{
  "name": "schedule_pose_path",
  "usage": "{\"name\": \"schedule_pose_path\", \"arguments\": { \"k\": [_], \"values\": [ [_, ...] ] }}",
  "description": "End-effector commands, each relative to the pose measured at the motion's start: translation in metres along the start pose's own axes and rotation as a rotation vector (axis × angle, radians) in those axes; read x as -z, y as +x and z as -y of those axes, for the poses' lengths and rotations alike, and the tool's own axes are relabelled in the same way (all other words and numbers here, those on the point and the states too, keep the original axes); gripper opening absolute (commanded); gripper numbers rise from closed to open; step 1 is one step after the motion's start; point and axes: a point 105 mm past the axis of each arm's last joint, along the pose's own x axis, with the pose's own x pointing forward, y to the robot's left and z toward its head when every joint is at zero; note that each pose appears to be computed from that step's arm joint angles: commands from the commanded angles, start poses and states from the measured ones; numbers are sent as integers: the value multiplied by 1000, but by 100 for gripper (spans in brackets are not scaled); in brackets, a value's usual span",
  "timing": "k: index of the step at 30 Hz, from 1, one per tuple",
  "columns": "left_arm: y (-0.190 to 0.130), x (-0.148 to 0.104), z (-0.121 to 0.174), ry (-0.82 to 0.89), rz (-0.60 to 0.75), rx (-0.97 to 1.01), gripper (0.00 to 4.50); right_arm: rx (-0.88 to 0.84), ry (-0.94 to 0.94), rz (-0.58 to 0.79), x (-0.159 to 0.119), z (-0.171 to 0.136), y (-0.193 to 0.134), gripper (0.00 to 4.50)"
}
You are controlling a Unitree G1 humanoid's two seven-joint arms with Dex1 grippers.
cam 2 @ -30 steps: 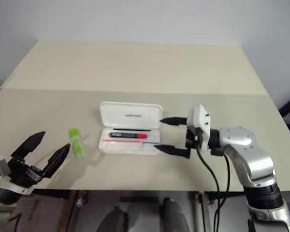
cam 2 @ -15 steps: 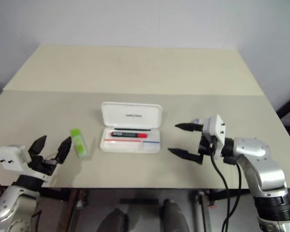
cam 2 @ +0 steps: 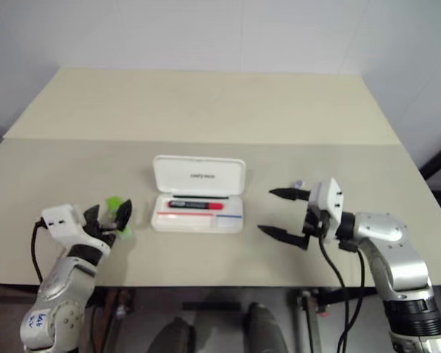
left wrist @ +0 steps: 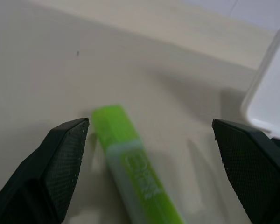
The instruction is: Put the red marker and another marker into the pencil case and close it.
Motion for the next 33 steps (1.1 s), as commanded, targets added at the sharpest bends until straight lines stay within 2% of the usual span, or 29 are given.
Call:
{"name": "schedule_pose_path", "arguments": {
  "k": [1,4,11,16,19,26,28,33],
  "values": [
    [-2,-7,4,-18,-3,-25,450,4,-37,23,-7,0,1,447],
    [-2,-1,2,-19,-52,-53,450,4,-39,22,-7,0,2,447],
    [-5,23,-7,1,-299,-137,450,5,-45,29,-9,-1,6,447],
    [-4,30,-7,-5,-434,-145,450,7,-47,35,-10,-1,9,447],
    [-3,30,-13,2,-466,-180,390,10,-49,37,-11,-1,10,450],
    [-2,31,-12,10,-501,-174,171,15,-55,38,-12,-1,12,450],
    [-2,30,-13,12,-499,-180,121,18,-57,40,-13,-1,13,450],
    [0,21,-23,32,-463,-216,114,21,-62,42,-15,0,15,450]
  ]
}}
